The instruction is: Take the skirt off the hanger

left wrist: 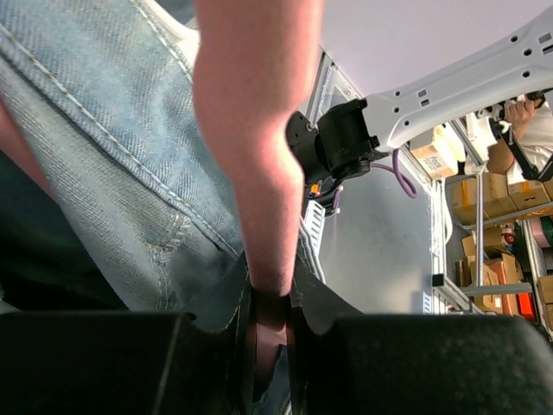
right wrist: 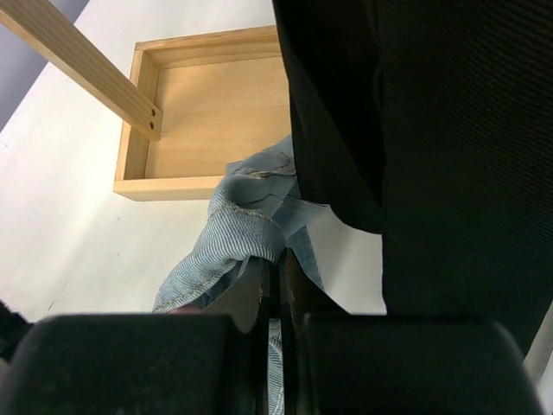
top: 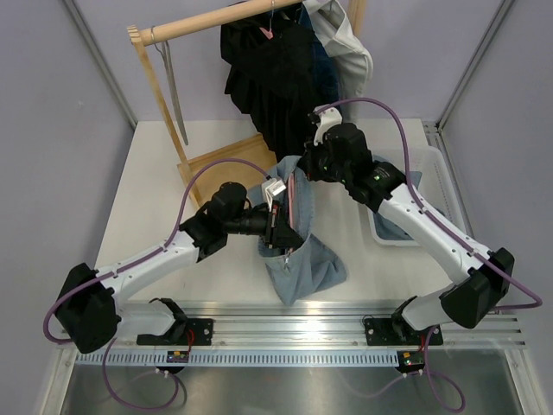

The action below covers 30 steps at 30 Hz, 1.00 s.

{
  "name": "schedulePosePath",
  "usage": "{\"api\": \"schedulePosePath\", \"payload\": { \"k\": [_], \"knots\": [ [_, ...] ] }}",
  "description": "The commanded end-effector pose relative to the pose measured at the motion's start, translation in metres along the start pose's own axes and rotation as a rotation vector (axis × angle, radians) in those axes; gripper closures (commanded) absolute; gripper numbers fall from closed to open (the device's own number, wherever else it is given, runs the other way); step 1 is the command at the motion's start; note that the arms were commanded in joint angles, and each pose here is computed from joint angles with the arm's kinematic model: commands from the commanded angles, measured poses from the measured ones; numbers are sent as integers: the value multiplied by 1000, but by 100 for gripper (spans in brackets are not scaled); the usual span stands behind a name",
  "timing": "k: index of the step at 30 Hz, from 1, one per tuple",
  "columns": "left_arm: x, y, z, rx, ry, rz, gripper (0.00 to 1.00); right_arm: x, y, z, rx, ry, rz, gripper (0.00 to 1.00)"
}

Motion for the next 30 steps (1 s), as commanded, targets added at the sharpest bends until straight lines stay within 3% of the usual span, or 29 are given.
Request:
{"api": "schedulePosePath", "payload": {
  "k": [1,5,11,22,30],
  "knots": [
    [14,-24,-4,82,113,2,100,-43,-26,6,133,-221,8,100],
    [4,-30,-14,18,16,40,100,-3,-15,5,-66,-114,-226,100],
    [-18,-25,-29,-41,-202,49,100,40,6,-32,-419,-104,-521,100],
    [-56,-17,-51,-56,-590,-45,100,119,21,-61,-778,25,-666,100],
    [-79,-10,-66,-96,-875,-99,100,136,14,-65,-752,76,-689,100]
  ]
}}
Point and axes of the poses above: each gripper's point midway between its finger pads, its own z axis out along the fingers, its own y axis along the line the jaws close on, x = y × z, the point moved 7 cm from there along -z, back along the fingers, and after that the axes turned 10 degrees about -z, right-handed, at the moved point
